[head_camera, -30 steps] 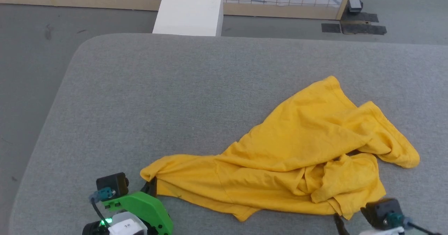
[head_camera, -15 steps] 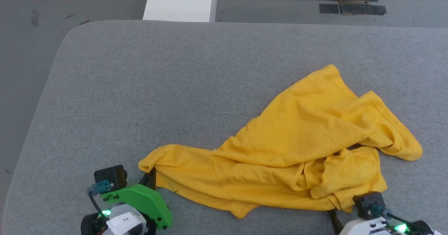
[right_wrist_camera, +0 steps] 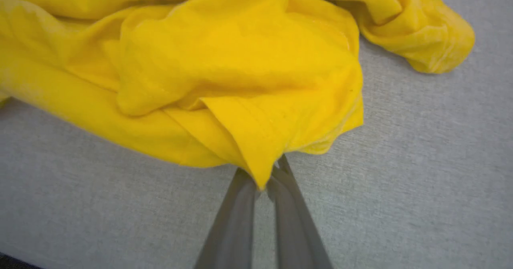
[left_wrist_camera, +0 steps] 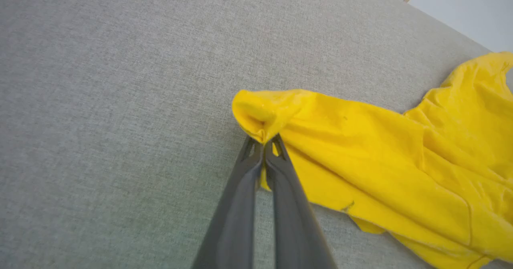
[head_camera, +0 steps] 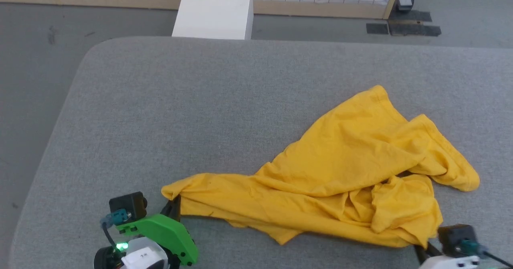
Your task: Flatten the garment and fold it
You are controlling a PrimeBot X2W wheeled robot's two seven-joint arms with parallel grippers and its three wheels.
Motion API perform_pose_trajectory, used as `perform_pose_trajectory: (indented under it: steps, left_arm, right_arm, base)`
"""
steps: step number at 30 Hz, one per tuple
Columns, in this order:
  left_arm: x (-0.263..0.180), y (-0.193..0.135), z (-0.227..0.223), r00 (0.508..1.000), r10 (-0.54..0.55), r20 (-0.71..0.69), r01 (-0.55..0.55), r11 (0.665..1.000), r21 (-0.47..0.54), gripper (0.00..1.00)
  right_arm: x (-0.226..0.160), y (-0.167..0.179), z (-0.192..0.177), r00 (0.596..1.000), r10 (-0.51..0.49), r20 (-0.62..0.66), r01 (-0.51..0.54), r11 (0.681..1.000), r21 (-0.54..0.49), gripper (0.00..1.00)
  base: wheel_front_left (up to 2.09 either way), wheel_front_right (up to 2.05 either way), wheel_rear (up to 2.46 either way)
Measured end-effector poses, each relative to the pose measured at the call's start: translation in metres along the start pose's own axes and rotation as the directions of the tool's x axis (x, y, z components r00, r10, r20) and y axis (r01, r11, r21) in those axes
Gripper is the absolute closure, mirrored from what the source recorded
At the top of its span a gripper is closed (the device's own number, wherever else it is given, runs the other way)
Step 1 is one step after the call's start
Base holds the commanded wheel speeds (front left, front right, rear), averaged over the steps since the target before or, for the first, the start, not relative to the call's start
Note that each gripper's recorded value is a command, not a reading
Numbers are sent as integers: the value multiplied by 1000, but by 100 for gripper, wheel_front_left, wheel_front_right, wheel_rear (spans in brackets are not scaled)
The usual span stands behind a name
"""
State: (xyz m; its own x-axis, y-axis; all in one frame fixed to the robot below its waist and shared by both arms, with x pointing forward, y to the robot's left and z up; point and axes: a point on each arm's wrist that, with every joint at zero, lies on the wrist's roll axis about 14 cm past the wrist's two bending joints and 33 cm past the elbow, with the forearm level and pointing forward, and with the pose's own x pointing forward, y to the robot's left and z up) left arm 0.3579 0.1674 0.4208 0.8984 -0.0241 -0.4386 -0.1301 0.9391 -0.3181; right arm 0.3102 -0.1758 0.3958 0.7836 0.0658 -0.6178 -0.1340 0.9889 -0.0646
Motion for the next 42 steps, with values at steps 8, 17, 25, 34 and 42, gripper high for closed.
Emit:
perform_pose_trajectory:
  steps: [8,17,25,34,42]
  left_arm:
    - [-7,-13,28,995,-52,87,51,999,10,100]
    - [-7,-31,33,990,-108,91,106,994,25,100]
    - [-1,-38,16,992,-123,32,122,992,21,100]
    - [1,-31,11,994,-107,17,107,994,29,100]
    - [3,-33,12,994,-111,21,110,993,30,100]
  right_arm:
    - [-43,-44,38,991,-96,93,78,981,176,100]
    - [-45,-76,24,995,-99,-3,92,913,396,100]
    - [-23,-108,18,978,-209,-3,190,883,429,0]
    - [-28,-127,38,945,-310,102,255,897,362,0]
    - [-21,-82,13,980,-198,7,191,953,235,0]
  base:
    - [0,0,0]
    - [0,0,0]
    - [0,0,0]
    - [0,0,0]
    - [0,0,0]
